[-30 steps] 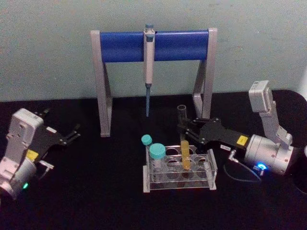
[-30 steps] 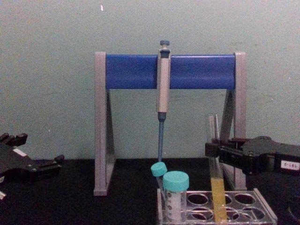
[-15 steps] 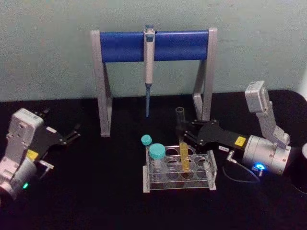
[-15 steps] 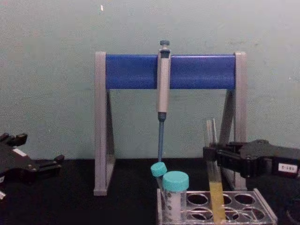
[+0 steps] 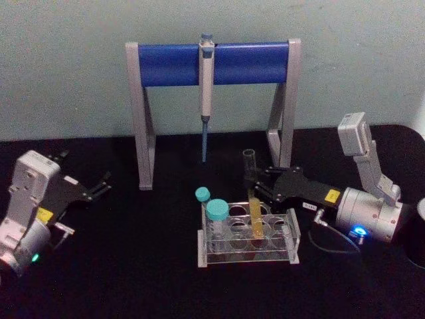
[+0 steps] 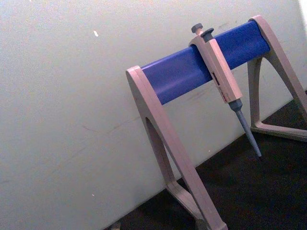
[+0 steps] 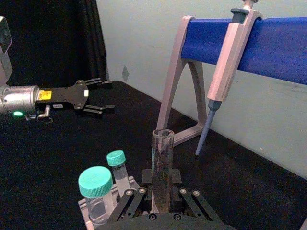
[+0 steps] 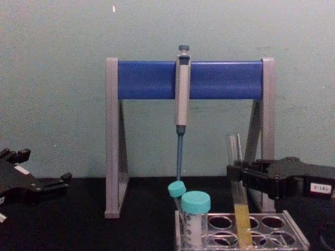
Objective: Pick up the test tube from the test tube rack, shake it, then place it back into the test tube rack.
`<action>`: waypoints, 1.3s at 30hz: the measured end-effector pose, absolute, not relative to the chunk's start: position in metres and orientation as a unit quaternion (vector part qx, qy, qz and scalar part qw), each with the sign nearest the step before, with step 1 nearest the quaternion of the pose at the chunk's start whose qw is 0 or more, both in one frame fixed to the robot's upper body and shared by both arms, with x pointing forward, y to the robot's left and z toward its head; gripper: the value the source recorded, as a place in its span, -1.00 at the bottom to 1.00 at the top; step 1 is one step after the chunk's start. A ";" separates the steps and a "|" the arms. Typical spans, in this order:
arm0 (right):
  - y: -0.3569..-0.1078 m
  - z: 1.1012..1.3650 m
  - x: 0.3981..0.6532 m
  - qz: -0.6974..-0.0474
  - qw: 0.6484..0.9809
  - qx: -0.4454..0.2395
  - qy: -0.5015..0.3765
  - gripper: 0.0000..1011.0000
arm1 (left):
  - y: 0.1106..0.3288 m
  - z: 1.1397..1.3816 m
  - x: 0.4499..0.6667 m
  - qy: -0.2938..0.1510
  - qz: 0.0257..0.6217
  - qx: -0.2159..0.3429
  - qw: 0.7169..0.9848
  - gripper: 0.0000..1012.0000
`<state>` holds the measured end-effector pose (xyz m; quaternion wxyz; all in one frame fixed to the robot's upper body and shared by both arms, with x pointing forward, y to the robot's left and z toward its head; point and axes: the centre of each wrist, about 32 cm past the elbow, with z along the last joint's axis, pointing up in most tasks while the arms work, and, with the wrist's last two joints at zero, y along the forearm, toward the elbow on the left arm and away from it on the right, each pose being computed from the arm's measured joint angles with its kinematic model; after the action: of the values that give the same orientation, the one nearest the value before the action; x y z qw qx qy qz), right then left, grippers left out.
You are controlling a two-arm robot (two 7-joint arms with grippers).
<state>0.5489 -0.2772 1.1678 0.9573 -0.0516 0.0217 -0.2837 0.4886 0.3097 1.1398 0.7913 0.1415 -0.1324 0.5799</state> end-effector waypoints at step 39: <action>-0.277 1.168 0.549 -0.283 0.957 -0.050 0.022 0.90 | 0.310 1.140 0.489 -0.132 0.580 0.142 0.791 0.98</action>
<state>0.5487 -0.2774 1.1677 0.9575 -0.0504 0.0219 -0.2832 0.4886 0.3097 1.1398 0.7913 0.1415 -0.1325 0.5799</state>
